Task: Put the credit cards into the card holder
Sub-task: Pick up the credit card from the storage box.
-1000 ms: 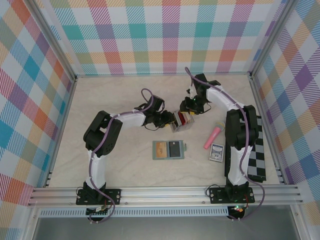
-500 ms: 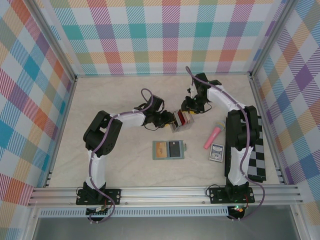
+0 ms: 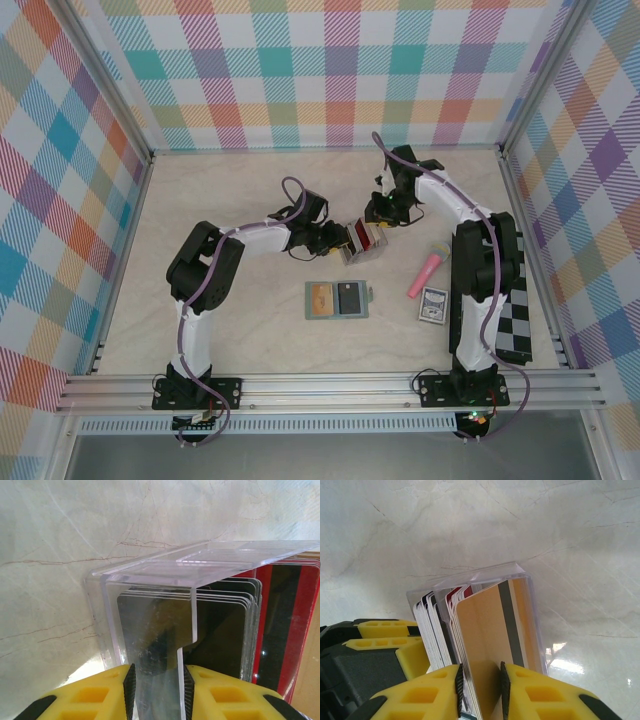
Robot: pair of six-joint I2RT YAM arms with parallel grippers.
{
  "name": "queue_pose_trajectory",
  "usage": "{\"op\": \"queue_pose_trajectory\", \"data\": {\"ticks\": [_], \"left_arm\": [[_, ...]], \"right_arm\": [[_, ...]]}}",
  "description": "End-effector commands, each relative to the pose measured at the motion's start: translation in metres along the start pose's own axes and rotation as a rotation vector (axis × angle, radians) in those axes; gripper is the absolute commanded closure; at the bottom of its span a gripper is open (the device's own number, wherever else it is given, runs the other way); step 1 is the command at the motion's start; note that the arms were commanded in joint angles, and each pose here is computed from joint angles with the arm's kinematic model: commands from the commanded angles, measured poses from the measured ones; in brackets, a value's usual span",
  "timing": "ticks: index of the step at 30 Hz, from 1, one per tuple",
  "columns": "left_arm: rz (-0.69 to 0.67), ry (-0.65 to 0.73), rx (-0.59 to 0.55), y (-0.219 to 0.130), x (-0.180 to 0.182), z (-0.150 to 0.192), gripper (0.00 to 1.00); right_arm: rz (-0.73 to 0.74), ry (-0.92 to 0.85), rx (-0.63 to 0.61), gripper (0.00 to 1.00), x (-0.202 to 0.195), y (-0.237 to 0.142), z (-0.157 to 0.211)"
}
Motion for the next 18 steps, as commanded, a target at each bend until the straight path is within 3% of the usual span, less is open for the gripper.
{"op": "queue_pose_trajectory", "data": {"ticks": [1,18], "left_arm": [[-0.141,-0.055,0.067,0.012,0.045,0.016,0.68],[-0.143,-0.055,0.070,0.013,0.045,0.017,0.68]], "right_arm": [[-0.089,-0.014,-0.017,0.74,0.027,-0.021,0.000],[-0.056,-0.012,-0.044,0.85,0.022,-0.033,-0.005]]}}
Point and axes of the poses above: each hand's point on the last joint's axis, 136 mm out from that joint toward the fingers, its own y axis out along the fingers, its own x axis along the line the jaws close on, z = x × y, the point moved 1 cm from there along -y, back along the fingers, and after that the axes turned 5 degrees about -y, right-handed, at the moved point
